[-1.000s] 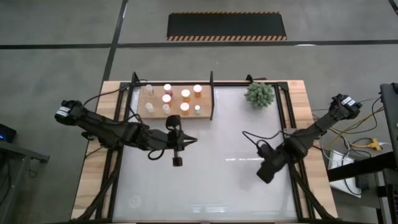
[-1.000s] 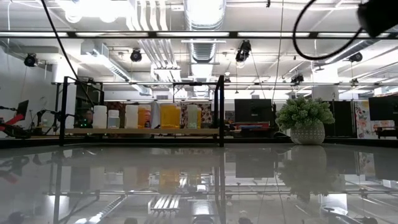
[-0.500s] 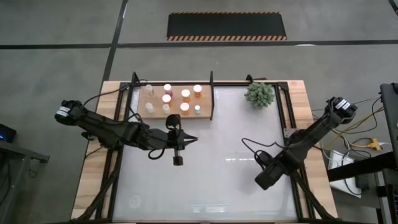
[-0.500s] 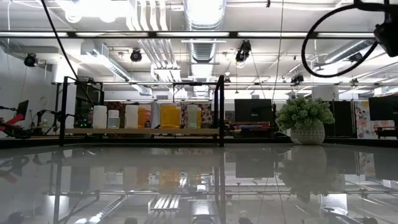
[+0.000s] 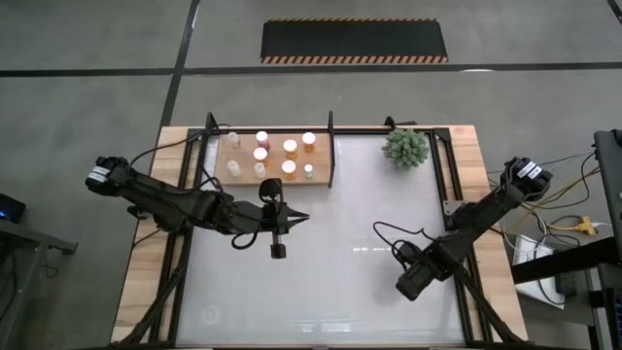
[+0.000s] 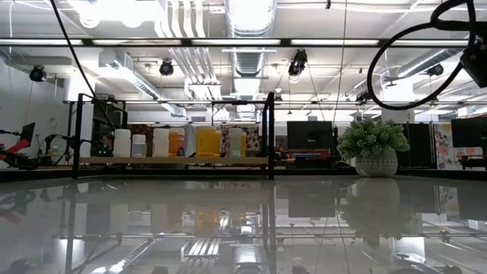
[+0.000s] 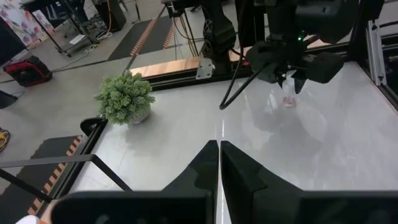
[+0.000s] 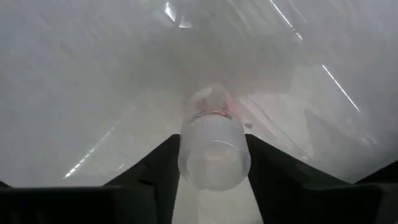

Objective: Pick and place medicine bottles onto shelf by color
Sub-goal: Put the transparent pill bottle on the shelf

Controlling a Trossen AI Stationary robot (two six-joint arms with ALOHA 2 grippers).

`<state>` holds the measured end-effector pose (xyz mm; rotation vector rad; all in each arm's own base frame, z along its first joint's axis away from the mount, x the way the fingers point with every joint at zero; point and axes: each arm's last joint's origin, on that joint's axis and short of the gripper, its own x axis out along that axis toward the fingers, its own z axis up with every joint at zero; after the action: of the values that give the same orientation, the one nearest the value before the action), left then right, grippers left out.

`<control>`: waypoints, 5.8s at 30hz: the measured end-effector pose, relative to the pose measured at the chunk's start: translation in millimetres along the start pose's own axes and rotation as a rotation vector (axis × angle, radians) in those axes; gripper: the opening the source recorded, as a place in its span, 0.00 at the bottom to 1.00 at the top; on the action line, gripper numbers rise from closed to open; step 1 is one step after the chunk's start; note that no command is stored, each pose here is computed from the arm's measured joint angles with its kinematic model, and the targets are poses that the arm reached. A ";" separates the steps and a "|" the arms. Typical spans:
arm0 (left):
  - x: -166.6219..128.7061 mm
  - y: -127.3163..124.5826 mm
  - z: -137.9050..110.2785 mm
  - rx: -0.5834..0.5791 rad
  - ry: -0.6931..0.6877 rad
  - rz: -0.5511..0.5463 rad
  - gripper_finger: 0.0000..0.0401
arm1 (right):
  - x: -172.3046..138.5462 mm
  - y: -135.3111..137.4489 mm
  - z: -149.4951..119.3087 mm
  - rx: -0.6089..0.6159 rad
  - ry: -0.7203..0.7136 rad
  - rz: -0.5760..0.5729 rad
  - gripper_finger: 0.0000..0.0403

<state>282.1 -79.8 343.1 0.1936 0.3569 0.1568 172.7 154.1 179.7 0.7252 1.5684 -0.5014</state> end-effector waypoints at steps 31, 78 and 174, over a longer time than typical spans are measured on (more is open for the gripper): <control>-10.3 -23.1 -3.5 -0.029 -0.003 -0.079 0.00 | -58.7 78.8 183.1 -0.640 -0.316 0.141 0.35; -11.2 -52.1 -19.3 -0.049 -0.031 -0.022 0.00 | -74.6 39.0 135.7 -0.863 -0.584 0.102 0.48; 160.3 -38.3 -127.3 -0.210 0.413 -0.137 0.29 | -37.8 -57.1 66.6 -0.849 -1.264 0.532 0.43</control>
<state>389.0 -66.8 164.9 -0.0742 0.7581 0.0971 181.0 61.9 202.9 0.0427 0.2581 0.1568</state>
